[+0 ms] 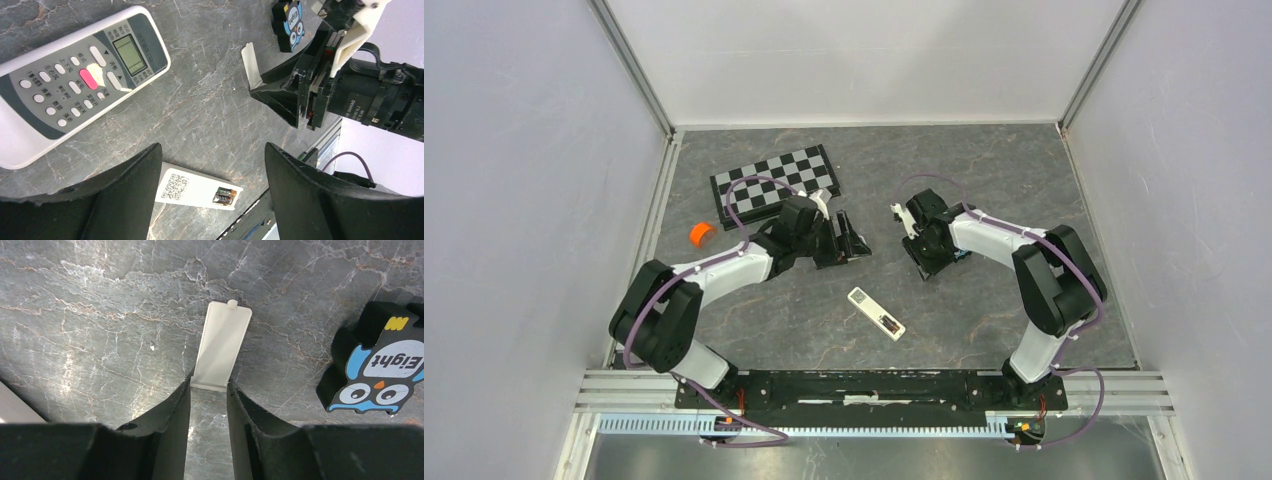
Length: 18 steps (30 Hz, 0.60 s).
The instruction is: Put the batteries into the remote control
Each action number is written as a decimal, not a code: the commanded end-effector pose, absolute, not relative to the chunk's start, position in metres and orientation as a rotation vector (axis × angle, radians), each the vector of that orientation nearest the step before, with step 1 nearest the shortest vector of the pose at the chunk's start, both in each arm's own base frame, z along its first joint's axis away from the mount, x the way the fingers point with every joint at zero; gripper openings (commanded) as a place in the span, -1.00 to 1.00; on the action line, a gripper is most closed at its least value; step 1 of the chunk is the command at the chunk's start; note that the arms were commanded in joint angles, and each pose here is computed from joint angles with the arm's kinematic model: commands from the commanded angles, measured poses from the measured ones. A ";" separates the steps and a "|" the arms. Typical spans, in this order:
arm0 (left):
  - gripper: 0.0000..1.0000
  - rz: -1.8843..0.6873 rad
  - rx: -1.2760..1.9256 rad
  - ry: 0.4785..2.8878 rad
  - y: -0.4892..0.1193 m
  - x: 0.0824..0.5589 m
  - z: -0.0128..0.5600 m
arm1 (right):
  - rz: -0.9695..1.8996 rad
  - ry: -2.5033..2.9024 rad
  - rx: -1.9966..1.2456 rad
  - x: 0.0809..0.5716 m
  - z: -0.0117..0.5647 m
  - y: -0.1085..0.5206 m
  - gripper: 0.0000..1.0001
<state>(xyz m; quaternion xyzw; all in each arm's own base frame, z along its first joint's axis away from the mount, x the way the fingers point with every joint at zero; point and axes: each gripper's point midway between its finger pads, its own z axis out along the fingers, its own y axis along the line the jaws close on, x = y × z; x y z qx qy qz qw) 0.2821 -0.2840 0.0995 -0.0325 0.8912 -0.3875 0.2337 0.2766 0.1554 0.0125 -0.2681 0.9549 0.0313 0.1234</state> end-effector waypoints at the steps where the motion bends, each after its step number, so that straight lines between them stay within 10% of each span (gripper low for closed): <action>1: 0.62 -1.122 -0.054 2.408 -0.297 0.288 0.109 | 0.051 2.837 -0.767 0.270 -0.008 0.144 -0.23; 18: 0.59 -1.257 -0.078 2.403 -0.326 0.288 0.105 | 0.171 2.711 -0.671 0.278 0.015 0.159 -0.39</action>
